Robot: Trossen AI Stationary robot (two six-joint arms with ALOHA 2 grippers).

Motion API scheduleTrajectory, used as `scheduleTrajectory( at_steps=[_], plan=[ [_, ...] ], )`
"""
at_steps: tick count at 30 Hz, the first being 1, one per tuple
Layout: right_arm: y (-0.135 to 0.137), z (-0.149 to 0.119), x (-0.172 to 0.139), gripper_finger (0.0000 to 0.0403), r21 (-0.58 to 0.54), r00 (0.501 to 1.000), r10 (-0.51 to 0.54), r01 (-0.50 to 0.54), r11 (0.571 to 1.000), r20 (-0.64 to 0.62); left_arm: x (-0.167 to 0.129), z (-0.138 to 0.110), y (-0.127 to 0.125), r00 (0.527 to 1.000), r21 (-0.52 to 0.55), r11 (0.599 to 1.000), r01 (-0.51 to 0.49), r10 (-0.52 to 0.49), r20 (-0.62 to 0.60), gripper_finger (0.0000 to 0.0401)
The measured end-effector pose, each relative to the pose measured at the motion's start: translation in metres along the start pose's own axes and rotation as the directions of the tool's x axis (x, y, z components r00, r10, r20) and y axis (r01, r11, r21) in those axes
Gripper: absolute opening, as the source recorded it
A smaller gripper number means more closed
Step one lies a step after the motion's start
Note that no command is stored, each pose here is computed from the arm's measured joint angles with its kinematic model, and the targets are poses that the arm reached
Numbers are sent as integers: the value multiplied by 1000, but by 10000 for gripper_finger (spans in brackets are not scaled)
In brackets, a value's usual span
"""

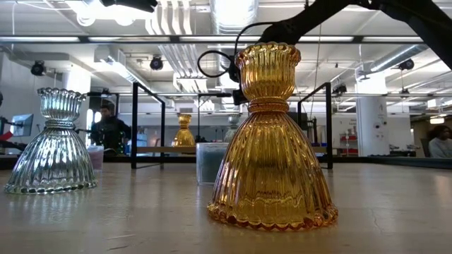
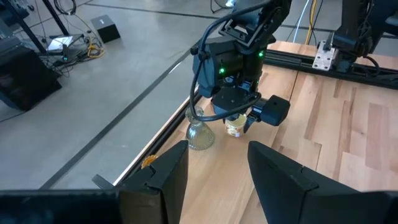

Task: Pick & Place candle stick holders
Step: Put the light yellow candle on the shelf

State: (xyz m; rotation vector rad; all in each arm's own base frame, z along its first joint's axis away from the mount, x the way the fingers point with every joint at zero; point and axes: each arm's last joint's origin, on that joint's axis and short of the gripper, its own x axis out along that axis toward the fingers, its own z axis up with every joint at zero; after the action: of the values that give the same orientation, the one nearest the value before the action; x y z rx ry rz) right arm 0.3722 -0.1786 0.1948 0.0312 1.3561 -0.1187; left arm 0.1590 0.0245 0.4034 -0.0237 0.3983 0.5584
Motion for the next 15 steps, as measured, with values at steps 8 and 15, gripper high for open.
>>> scheduleTrajectory(
  at_steps=[8,15],
  plan=[
    [-1,3,-2,226,-8,1000,-4,4,1000,26,0,0,0,1000,-1,1000,0,0,0,172],
    [-1,2,1,226,-16,1000,-4,4,1000,16,0,-1,0,1000,3,1000,-1,1,-7,172]
  ],
)
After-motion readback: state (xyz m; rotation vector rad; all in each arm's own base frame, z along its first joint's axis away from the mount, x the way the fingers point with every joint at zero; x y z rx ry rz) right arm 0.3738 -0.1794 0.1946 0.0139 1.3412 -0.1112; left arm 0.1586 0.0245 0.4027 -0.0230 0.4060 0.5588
